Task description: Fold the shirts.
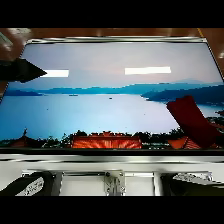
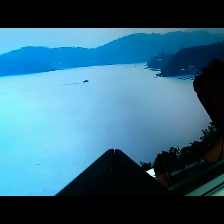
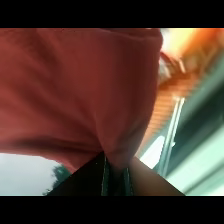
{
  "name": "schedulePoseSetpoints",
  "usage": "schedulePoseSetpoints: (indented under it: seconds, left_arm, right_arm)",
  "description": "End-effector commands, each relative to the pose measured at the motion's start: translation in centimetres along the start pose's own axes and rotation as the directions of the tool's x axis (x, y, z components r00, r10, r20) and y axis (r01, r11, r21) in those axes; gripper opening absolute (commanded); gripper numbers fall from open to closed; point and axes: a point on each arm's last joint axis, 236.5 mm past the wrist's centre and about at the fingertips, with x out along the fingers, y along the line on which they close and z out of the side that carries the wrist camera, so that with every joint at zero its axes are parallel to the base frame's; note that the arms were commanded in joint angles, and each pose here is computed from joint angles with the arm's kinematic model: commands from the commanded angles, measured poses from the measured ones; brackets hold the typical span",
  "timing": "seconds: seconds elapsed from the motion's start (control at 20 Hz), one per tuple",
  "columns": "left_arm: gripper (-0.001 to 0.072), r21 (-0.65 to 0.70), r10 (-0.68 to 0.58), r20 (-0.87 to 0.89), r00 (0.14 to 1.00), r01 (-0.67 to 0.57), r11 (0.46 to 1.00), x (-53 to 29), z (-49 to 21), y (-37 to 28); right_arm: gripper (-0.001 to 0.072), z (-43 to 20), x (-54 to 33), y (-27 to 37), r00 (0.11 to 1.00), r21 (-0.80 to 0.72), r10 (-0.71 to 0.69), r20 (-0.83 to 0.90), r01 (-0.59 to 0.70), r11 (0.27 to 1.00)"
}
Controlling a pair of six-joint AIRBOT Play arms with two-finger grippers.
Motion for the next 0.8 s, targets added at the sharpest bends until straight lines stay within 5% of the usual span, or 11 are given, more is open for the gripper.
schedulePoseSetpoints:
  seconds: [0.0,0.55,0.6,0.7,0.75]
  left_arm:
    - [0.0041,0.007,-0.007,-0.007,1.0,0.007,1.0,0.2,-0.2,-0.4]
    - [0.0041,0.031,-0.007,-0.007,1.0,0.007,0.999,0.2,-0.2,-0.4]
    - [0.0041,0.031,-0.007,-0.007,1.0,0.007,0.999,0.2,-0.2,-0.4]
    - [0.0041,0.034,-0.007,-0.007,1.0,0.007,0.999,0.2,-0.2,-0.4]
    - [0.0041,0.034,-0.007,-0.007,1.0,0.007,0.999,0.2,-0.2,-0.4]
  right_arm:
    - [0.0061,-4.5,2.1,-3.4,1.0,0.108,-0.004,-0.005,0.005,0.994]
    - [0.0064,-8.4,2.2,-7.2,0.984,0.173,-0.156,0.081,0.14,0.975]
    - [0.0101,-8.5,2.1,-7.9,0.98,0.191,-0.185,0.077,0.167,0.967]
    - [0.0524,-8.8,2.0,-8.6,0.974,0.205,-0.215,0.066,0.198,0.959]
    - [0.0562,-8.9,1.9,-8.8,0.973,0.202,-0.225,0.06,0.209,0.957]
